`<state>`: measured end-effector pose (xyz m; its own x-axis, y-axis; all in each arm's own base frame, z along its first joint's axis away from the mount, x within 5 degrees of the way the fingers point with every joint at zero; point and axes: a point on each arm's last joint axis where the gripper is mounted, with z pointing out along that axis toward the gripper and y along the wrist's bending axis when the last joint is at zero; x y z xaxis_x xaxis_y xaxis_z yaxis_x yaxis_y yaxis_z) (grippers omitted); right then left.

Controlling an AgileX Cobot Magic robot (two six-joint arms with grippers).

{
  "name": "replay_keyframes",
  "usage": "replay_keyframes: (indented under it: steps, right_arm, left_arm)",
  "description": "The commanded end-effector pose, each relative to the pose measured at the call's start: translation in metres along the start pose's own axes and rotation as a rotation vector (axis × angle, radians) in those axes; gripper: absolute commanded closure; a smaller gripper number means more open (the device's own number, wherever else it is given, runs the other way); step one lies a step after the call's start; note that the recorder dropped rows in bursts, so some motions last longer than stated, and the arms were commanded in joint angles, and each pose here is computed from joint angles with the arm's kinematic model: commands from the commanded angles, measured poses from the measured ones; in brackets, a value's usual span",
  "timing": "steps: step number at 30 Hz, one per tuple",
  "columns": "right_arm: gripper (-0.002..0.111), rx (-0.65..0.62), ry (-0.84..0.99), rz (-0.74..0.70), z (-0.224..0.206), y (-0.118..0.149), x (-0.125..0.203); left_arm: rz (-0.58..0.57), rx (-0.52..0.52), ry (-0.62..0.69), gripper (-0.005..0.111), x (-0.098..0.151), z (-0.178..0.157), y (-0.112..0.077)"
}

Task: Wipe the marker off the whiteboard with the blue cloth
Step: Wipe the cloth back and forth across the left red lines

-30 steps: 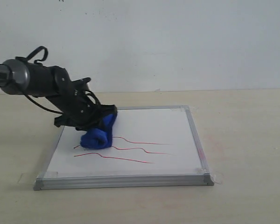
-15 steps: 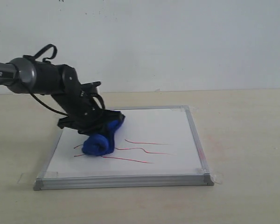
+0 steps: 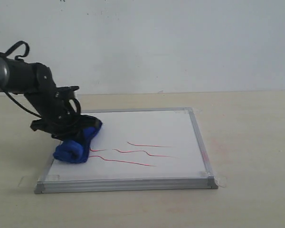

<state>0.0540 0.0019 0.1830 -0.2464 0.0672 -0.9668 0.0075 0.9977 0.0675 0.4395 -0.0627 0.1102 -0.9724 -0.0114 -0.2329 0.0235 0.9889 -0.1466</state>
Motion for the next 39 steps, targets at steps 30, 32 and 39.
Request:
replay_keyframes:
  steps: [30, 32, 39]
  right_arm:
    - [0.108, 0.005, -0.009, -0.001, 0.000, 0.000, -0.001]
    - [0.108, 0.005, -0.009, -0.001, 0.000, 0.000, -0.001]
    - [0.108, 0.005, -0.009, -0.001, 0.000, 0.000, -0.001]
  left_arm:
    - [-0.119, 0.102, 0.091, 0.103, 0.040, -0.010, 0.018]
    - [-0.071, 0.152, 0.055, 0.103, 0.038, -0.008, -0.004]
    - [0.094, 0.246, 0.036, 0.103, 0.043, -0.001, -0.084]
